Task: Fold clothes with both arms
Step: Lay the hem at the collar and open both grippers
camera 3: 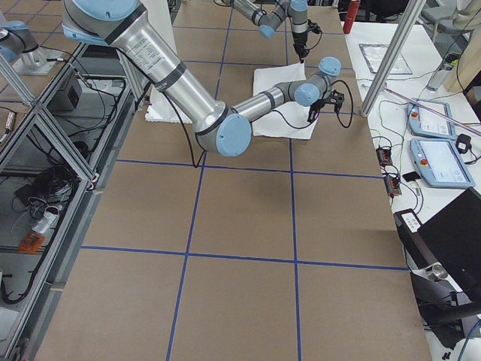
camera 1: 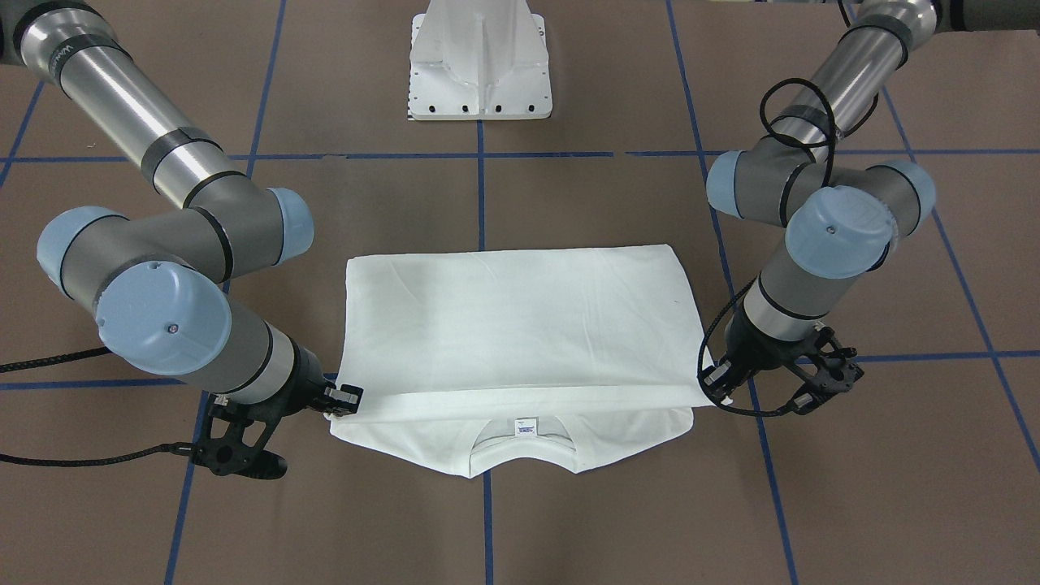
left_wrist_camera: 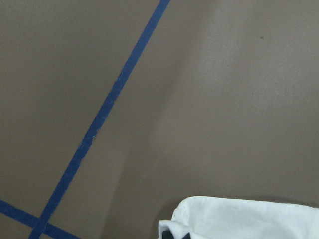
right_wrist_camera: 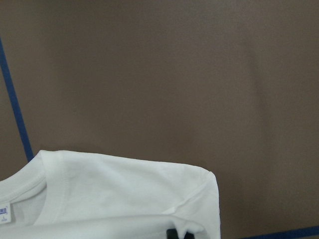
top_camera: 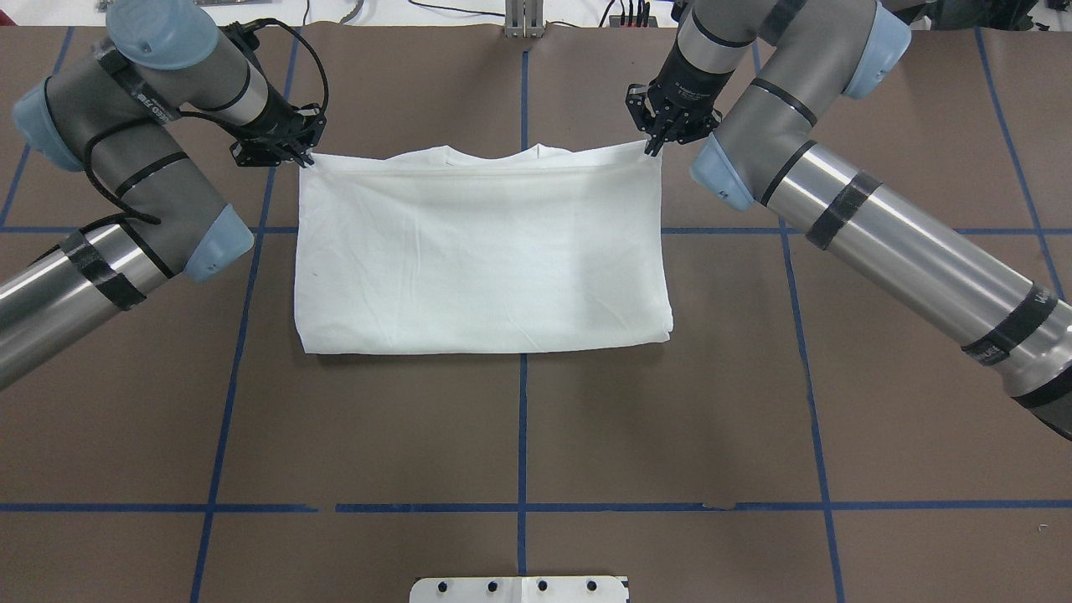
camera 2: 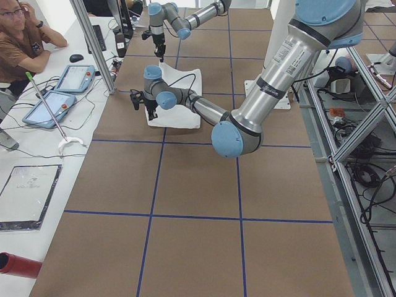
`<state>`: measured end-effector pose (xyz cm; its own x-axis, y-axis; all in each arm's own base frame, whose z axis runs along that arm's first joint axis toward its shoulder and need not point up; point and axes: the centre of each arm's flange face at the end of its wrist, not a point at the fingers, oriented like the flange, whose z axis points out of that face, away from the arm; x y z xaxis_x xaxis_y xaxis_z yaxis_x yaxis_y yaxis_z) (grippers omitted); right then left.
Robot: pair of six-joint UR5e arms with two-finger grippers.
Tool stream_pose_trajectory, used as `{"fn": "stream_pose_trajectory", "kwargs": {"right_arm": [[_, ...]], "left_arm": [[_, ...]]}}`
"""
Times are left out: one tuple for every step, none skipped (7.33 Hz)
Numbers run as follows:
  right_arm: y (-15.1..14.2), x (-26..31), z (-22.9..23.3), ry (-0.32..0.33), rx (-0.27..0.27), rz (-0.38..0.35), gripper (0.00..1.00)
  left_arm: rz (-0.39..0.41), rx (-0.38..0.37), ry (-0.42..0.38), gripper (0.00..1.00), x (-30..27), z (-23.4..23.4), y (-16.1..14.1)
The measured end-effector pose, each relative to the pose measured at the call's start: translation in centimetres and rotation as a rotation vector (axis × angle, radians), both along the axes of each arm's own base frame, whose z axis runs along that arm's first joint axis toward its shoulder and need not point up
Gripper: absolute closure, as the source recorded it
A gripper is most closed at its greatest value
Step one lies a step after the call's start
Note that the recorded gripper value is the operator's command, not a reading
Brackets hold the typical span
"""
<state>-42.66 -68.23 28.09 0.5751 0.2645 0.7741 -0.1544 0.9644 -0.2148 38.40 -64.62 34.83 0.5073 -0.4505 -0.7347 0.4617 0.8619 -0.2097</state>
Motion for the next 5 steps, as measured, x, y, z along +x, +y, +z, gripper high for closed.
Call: {"fn": "stream_pose_trajectory", "kwargs": {"right_arm": [[-0.01, 0.01, 0.09, 0.001, -0.001, 0.0, 1.0], [0.06, -0.05, 0.02, 0.0, 0.001, -0.001, 1.0], [0.25, -0.19, -0.2, -0.003, 0.004, -0.004, 1.0], [0.47, -0.41, -0.16, -0.004, 0.009, -0.012, 0.52], [0.7, -0.7, 0.04, -0.002, 0.017, -0.023, 0.01]], "left_arm": [[-0.001, 0.001, 0.001, 1.0, 0.28, -0.27, -0.37], [0.0, 0.004, 0.003, 1.0, 0.53, -0.3, -0.62], [0.004, 0.006, 0.003, 0.29, 0.79, -0.19, -0.68], [0.009, 0.011, 0.004, 0.01, 0.97, -0.14, -0.66], [0.013, 0.02, 0.006, 0.01, 1.15, -0.24, -0.62]]}}
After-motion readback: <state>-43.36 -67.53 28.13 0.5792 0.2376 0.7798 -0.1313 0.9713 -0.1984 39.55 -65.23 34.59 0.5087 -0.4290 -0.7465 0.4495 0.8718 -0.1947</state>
